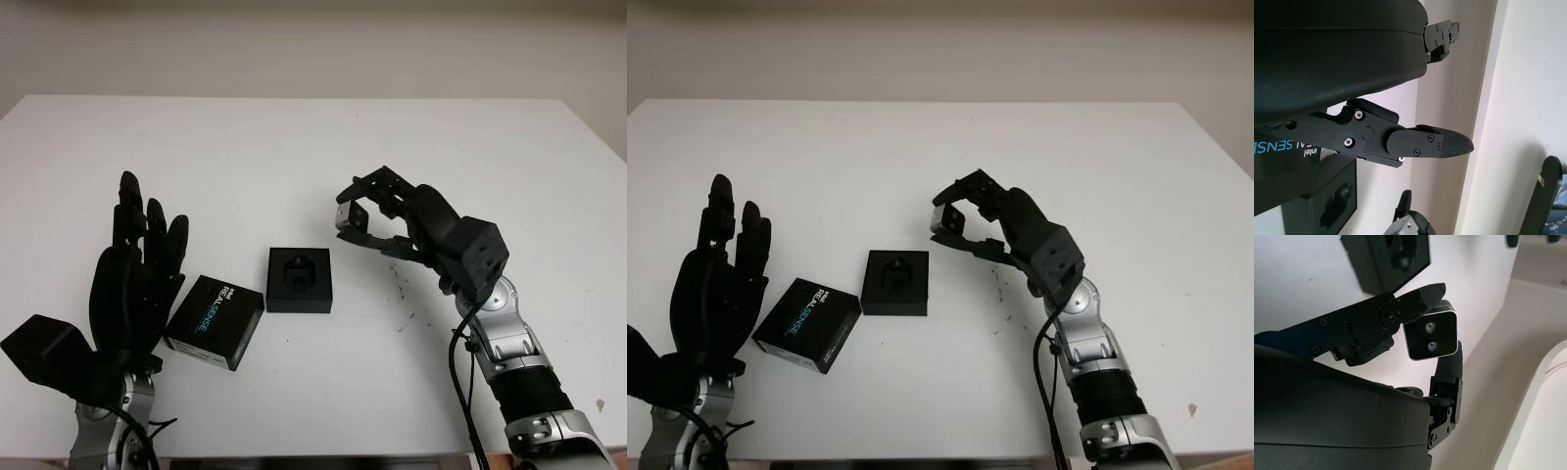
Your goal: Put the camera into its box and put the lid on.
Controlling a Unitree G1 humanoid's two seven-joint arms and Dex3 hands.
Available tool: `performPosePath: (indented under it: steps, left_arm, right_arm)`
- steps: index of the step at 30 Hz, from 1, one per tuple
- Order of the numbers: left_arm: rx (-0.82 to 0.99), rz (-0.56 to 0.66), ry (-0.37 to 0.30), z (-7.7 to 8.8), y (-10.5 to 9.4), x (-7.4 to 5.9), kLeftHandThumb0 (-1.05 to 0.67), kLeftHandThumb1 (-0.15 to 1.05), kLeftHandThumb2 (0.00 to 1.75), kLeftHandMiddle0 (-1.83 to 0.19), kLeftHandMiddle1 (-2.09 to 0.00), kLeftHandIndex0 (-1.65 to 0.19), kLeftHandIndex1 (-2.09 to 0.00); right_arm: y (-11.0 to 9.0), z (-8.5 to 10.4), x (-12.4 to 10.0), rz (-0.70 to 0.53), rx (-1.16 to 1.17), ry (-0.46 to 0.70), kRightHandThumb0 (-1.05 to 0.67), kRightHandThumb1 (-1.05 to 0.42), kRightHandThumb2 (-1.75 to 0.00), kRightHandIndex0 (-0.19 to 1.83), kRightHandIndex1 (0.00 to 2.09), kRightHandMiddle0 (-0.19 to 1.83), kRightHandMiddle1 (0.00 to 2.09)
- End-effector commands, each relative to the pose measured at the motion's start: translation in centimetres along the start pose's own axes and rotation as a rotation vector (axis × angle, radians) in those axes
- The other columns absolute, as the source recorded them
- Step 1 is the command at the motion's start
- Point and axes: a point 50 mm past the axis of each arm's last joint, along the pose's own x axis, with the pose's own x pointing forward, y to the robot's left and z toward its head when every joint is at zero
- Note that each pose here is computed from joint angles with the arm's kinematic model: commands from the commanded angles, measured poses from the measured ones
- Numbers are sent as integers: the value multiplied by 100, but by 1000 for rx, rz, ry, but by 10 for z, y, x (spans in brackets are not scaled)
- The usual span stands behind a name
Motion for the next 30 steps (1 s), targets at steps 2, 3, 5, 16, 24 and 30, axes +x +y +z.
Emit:
performPosePath:
  steps: [2,3,5,16,24,30]
  left_arm:
    - [3,-1,-16,2,-3,-1,-54,105,30,19,0,19,0]
    - [4,-1,-16,2,-4,-1,-54,105,30,19,0,19,0]
    - [-4,-1,-19,2,-5,-1,-53,105,30,19,0,19,0]
    - [-4,1,-20,3,-7,0,-53,105,31,19,0,19,0]
    - [-5,1,-28,4,-8,1,-52,105,30,19,0,19,0]
    - [-2,-1,-29,6,-10,2,-52,105,29,19,0,19,0]
  right_arm:
    - [1,13,0,10,6,-23,-44,-95,-5,33,6,33,172]
    - [1,15,1,18,9,-23,-44,-95,-5,33,6,34,172]
    - [3,20,1,38,5,-17,-45,-95,-5,32,6,34,172]
    - [23,19,4,182,37,77,-48,-97,-6,26,3,32,178]
    - [35,14,3,208,48,112,-45,-95,-5,26,3,31,175]
    - [39,14,2,216,53,127,-42,-95,-5,26,4,29,179]
